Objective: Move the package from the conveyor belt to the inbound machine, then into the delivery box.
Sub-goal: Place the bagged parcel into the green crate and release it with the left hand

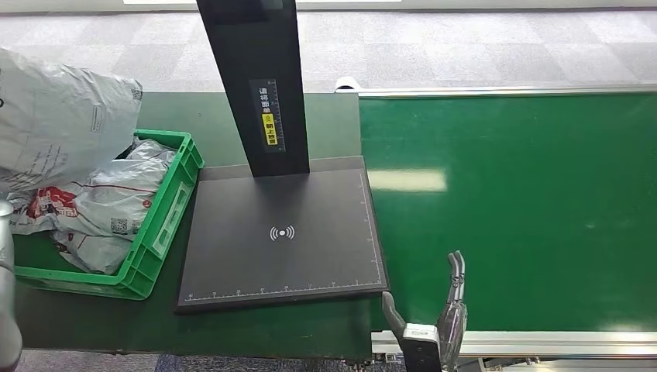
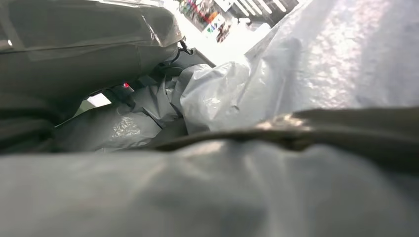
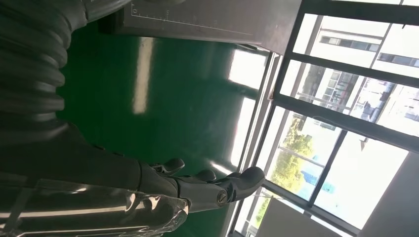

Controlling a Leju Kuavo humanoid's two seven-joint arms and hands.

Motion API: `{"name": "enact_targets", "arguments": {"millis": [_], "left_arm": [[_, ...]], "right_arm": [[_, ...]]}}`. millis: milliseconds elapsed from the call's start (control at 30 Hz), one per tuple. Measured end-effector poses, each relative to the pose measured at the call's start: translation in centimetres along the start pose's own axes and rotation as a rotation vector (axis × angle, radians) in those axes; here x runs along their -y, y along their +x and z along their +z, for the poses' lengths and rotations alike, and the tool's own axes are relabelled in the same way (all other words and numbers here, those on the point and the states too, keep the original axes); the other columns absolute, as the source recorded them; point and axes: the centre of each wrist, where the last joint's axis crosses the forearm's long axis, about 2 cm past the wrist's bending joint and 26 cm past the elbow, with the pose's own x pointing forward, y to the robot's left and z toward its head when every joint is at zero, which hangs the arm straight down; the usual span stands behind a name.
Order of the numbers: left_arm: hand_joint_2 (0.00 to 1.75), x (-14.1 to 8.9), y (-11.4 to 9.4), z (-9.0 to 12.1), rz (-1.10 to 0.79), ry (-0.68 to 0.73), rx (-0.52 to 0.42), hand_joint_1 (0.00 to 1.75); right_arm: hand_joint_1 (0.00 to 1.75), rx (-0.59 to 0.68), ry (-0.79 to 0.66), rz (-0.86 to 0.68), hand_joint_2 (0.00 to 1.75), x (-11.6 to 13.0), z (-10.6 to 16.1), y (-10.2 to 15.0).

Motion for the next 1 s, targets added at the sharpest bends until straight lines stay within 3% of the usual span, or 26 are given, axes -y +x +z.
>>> {"name": "enact_targets", "arguments": {"millis": [200, 533, 700, 900, 1000], "left_arm": [[1.75, -1.7, -0.3, -1.5, 0.284, 0.155, 0.033, 1.75], [1.75, -4.9, 1.3, -4.2, 0.481, 0.365, 0.099, 1.75], [1.75, -5.0, 2.7, -3.8, 0.255, 0.296, 0.269, 1.75], [1.75, -1.3, 3.0, 0.4, -0.200, 0.050, 0.496, 1.75], [1.75, 0.0, 2.8, 2.3, -0.268, -0.010, 0.528, 1.75]], "right_arm": [[0.00, 0.001, 0.002, -0.006, 1.75, -0.2, -0.2, -0.1], [0.00, 0.001, 0.012, -0.014, 1.75, -0.6, -0.4, -0.1], [0.00, -0.004, 0.010, -0.017, 1.75, -0.6, -0.4, -0.1], [0.00, -0.012, 0.013, -0.017, 1.75, -0.7, -0.4, -0.1], [0.00, -0.018, 0.015, -0.017, 1.75, -0.7, -0.4, -0.1]]}}
